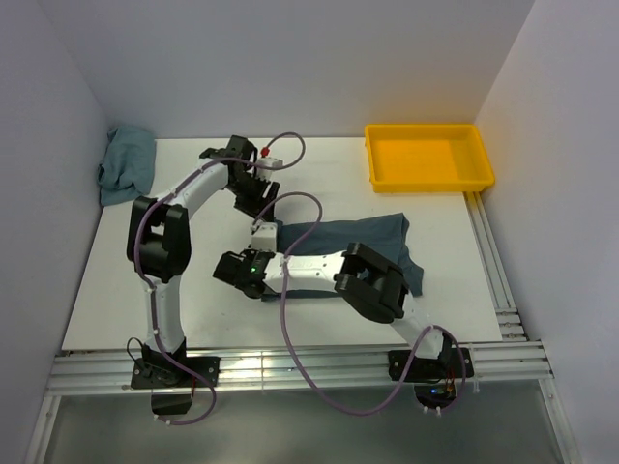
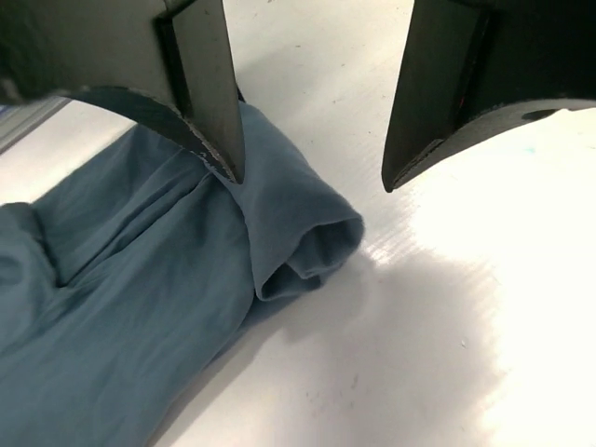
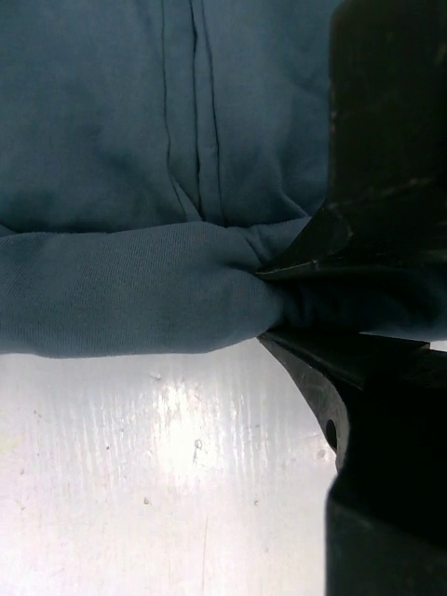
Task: Roll the t-shirts
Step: Roll the tshirt
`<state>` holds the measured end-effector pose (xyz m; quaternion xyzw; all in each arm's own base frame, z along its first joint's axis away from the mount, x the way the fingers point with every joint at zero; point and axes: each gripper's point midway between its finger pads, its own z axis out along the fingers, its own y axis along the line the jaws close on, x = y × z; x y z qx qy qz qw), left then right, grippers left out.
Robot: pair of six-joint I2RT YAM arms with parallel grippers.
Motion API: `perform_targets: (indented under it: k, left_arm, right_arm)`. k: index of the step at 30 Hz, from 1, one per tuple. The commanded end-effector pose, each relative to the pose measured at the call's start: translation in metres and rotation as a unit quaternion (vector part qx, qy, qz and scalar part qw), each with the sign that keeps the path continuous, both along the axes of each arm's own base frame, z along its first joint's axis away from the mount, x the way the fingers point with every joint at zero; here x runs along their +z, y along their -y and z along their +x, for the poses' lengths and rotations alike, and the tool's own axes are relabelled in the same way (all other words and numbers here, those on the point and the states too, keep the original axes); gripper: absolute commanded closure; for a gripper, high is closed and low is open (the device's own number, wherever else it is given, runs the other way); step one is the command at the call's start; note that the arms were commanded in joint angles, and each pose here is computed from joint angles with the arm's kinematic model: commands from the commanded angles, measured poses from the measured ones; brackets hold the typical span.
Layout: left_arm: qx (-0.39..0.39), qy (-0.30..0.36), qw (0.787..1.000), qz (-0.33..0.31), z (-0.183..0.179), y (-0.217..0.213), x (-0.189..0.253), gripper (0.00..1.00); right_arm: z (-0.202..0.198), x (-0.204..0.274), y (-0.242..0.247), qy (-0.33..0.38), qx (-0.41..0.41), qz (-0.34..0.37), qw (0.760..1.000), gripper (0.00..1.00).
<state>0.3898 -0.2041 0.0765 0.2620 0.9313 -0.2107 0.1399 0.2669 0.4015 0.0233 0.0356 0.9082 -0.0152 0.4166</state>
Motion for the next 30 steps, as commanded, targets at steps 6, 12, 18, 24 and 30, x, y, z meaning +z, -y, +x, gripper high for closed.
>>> perform_targets:
  k: [6, 12, 18, 24, 30]
  left_arm:
    - [-0.012, 0.022, 0.993, -0.111, 0.005, -0.013, 0.054, 0.31]
    - [-0.037, 0.013, 0.987, -0.158, -0.016, -0.018, 0.041, 0.25]
    - [-0.036, -0.018, 0.981, -0.190, -0.028, -0.012, 0.013, 0.23]
    - [-0.013, -0.033, 0.982, -0.185, -0.020, -0.011, -0.018, 0.22]
    - [0.015, -0.031, 0.986, -0.161, -0.011, -0.016, -0.037, 0.26]
  right_arm:
    - [-0.013, -0.010, -0.006, -0.054, 0.033, 0.204, 0.977, 0.70]
    - [-0.008, -0.002, -0.009, -0.076, 0.060, 0.413, 0.906, 0.70]
    - [-0.009, 0.006, -0.019, -0.077, 0.087, 0.489, 0.865, 0.71]
    - [-0.015, 0.011, -0.029, -0.084, 0.098, 0.542, 0.831, 0.71]
    - [-0.022, 0.011, -0.021, -0.087, 0.094, 0.576, 0.807, 0.71]
